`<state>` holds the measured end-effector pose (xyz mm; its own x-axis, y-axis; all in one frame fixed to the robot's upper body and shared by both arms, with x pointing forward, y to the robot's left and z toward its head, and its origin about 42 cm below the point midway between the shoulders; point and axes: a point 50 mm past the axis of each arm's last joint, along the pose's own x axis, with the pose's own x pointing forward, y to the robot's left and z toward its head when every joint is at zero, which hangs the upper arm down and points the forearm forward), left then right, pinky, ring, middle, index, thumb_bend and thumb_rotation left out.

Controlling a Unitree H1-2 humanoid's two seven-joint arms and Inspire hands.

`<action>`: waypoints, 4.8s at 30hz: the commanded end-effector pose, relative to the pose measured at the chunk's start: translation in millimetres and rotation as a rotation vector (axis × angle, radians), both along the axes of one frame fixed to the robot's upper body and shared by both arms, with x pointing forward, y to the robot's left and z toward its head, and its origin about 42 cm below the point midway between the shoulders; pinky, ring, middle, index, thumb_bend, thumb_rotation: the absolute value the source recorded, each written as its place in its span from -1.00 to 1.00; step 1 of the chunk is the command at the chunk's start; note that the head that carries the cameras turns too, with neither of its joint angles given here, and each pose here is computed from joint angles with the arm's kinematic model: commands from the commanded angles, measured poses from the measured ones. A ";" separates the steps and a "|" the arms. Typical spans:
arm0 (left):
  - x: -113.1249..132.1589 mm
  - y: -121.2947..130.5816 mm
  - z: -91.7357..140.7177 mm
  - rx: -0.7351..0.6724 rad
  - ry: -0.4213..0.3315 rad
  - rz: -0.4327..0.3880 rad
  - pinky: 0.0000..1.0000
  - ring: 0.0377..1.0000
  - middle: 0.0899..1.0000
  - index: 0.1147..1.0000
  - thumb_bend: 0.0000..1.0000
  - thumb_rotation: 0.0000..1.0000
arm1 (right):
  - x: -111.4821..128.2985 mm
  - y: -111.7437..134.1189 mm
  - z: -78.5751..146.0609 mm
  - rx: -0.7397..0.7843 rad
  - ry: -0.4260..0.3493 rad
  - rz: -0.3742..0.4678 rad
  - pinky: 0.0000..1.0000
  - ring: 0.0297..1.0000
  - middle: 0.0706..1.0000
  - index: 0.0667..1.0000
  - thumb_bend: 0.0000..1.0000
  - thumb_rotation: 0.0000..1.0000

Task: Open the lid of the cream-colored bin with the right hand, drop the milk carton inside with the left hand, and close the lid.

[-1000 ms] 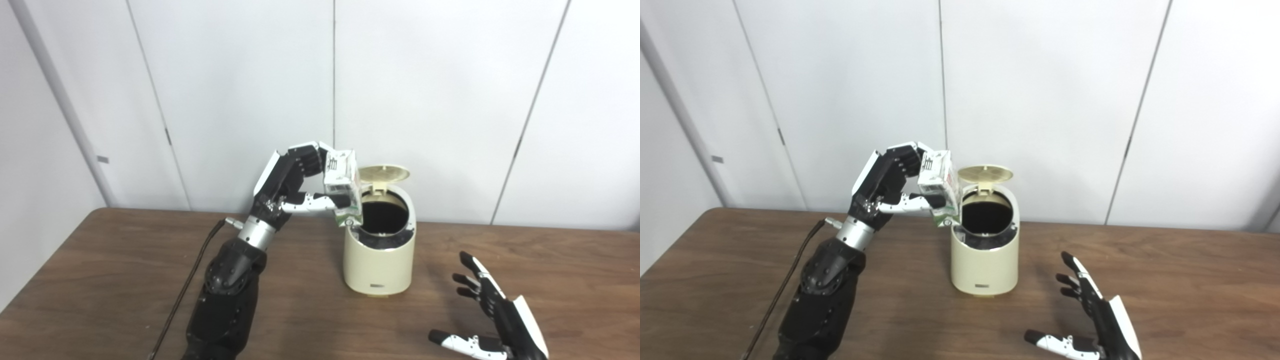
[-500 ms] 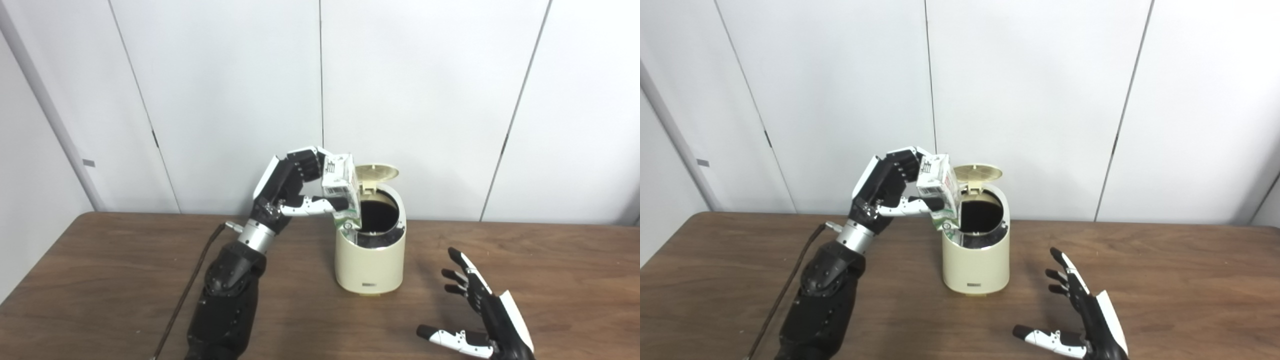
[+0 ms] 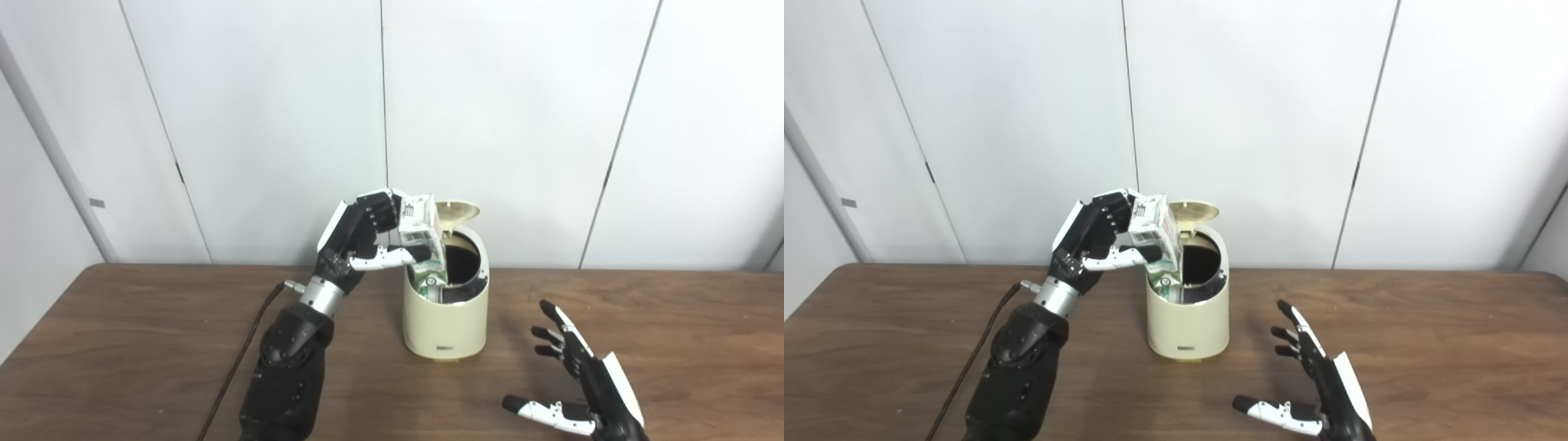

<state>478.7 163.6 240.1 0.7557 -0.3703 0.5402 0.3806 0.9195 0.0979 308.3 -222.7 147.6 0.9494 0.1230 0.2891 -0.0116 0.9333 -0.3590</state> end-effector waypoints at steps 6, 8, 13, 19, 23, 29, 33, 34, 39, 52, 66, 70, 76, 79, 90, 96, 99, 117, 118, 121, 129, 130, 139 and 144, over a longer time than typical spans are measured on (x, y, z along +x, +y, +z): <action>10.3 -12.9 38.4 -0.037 -0.102 0.026 -0.14 -0.16 -0.12 -0.11 0.00 -1.00 | 4.4 4.5 17.8 0.021 -0.096 0.010 0.51 0.68 0.90 0.85 0.57 -0.38; 10.9 -14.0 36.9 -0.042 -0.095 0.026 -0.14 -0.16 -0.12 -0.11 0.00 -1.00 | 4.1 4.5 18.0 0.024 -0.097 0.011 0.49 0.68 0.91 0.85 0.57 -0.40; 11.8 -16.5 34.3 -0.041 -0.082 0.034 -0.13 -0.16 -0.11 -0.11 0.00 -1.00 | 3.9 3.8 16.9 0.020 -0.097 0.009 0.50 0.68 0.90 0.85 0.58 -0.39; 13.9 -17.0 32.8 -0.060 -0.067 0.064 -0.22 -0.13 -0.12 -0.12 -0.04 -1.00 | 3.3 4.9 16.9 0.024 -0.095 0.011 0.49 0.68 0.90 0.85 0.58 -0.37; 14.8 -17.3 32.1 -0.061 -0.062 0.071 -0.22 -0.13 -0.11 -0.11 -0.04 -1.00 | 2.9 6.1 17.1 0.030 -0.092 0.013 0.48 0.68 0.90 0.85 0.59 -0.36; 15.7 -19.0 29.9 -0.076 -0.049 0.068 -0.25 -0.12 -0.09 -0.09 -0.05 -1.00 | 2.8 9.1 17.9 0.041 -0.093 0.017 0.48 0.69 0.91 0.86 0.58 -0.38; 16.8 -19.6 29.1 -0.073 -0.043 0.078 -0.24 -0.12 -0.09 -0.09 -0.05 -1.00 | 2.8 11.3 19.1 0.037 -0.101 0.011 0.49 0.68 0.90 0.85 0.59 -0.37; 17.2 -19.6 28.8 -0.071 -0.041 0.085 -0.24 -0.12 -0.09 -0.10 -0.05 -1.00 | 2.7 12.0 19.7 0.037 -0.104 0.012 0.50 0.68 0.90 0.84 0.59 -0.36; 19.7 -19.2 26.4 -0.046 -0.029 0.123 -0.24 -0.11 -0.10 -0.11 -0.04 -1.00 | 2.8 13.6 19.8 0.049 -0.106 0.017 0.50 0.67 0.90 0.85 0.58 -0.39; 21.9 -27.6 21.4 -0.039 -0.003 0.134 -0.22 -0.11 -0.11 -0.11 -0.04 -1.00 | 1.4 16.0 20.8 0.051 -0.115 0.016 0.48 0.66 0.90 0.84 0.58 -0.43; 18.9 -31.1 17.6 -0.012 -0.006 0.139 -0.22 -0.12 -0.12 -0.12 -0.04 -1.00 | -0.8 20.1 25.5 0.055 -0.115 0.018 0.43 0.65 0.90 0.84 0.57 -0.45; 16.7 -33.4 16.5 -0.003 -0.010 0.134 -0.22 -0.12 -0.13 -0.12 -0.04 -1.00 | -0.1 19.2 24.4 0.054 -0.118 0.016 0.45 0.64 0.89 0.84 0.59 -0.42; 13.8 -37.0 12.9 -0.002 -0.007 0.136 -0.24 -0.12 -0.12 -0.11 -0.04 -1.00 | -0.4 19.1 25.0 0.058 -0.122 0.017 0.46 0.64 0.89 0.84 0.60 -0.42; 13.3 -37.2 11.4 -0.004 -0.003 0.133 -0.23 -0.12 -0.12 -0.11 -0.04 -1.00 | -0.6 18.9 25.1 0.064 -0.120 0.019 0.48 0.65 0.89 0.84 0.59 -0.42; 14.4 -35.9 7.1 0.188 -0.079 0.276 -0.11 -0.01 -0.08 -0.14 0.01 -1.00 | -1.5 19.6 26.5 0.073 -0.122 0.028 0.49 0.65 0.90 0.84 0.58 -0.46; 14.0 -33.0 3.0 0.253 -0.128 0.341 0.08 0.29 0.37 0.18 0.71 -0.99 | -1.2 20.0 26.3 0.087 -0.123 0.035 0.49 0.65 0.91 0.85 0.57 -0.50; 14.3 -31.5 2.0 0.269 -0.138 0.352 0.14 0.39 0.47 0.26 0.80 -1.00 | -0.9 20.1 27.0 0.079 -0.121 0.033 0.46 0.65 0.91 0.85 0.57 -0.48; 13.1 -26.2 4.9 0.264 -0.153 0.354 0.28 0.45 0.54 0.37 0.75 -0.93 | 1.8 21.9 28.1 0.068 -0.123 0.039 0.37 0.61 0.92 0.84 0.58 -0.46; 12.8 -26.0 5.0 0.261 -0.153 0.355 0.27 0.45 0.54 0.36 0.75 -0.93 | 1.9 22.1 28.1 0.068 -0.123 0.040 0.37 0.61 0.92 0.84 0.58 -0.46; 12.2 -25.8 5.2 0.250 -0.146 0.349 0.26 0.43 0.52 0.38 0.75 -0.91 | 2.0 21.8 28.3 0.065 -0.124 0.042 0.38 0.60 0.92 0.83 0.58 -0.46; 9.9 -24.1 6.2 0.229 -0.146 0.348 0.20 0.38 0.47 0.38 0.72 -0.92 | 1.4 22.2 28.4 0.059 -0.123 0.040 0.40 0.59 0.89 0.82 0.60 -0.45; 9.5 -23.5 6.5 0.224 -0.145 0.349 0.20 0.38 0.47 0.38 0.72 -0.92 | 1.2 22.4 28.7 0.060 -0.122 0.041 0.41 0.59 0.89 0.82 0.60 -0.45; 4.6 -15.9 7.9 0.186 -0.136 0.334 -0.02 0.18 0.31 0.30 0.64 -0.93 | 2.2 21.4 29.6 0.048 -0.115 0.041 0.45 0.59 0.86 0.83 0.59 -0.46; 1.6 -10.6 7.3 0.180 -0.138 0.332 -0.05 0.15 0.29 0.29 0.64 -0.93 | 3.5 19.9 28.0 0.048 -0.109 0.040 0.48 0.60 0.87 0.83 0.58 -0.50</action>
<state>475.2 151.1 225.4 0.8080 -0.2212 0.5461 0.0523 0.9501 0.3075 305.1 -204.4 157.1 0.9356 0.1297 0.3282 -0.0200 0.9479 -0.3178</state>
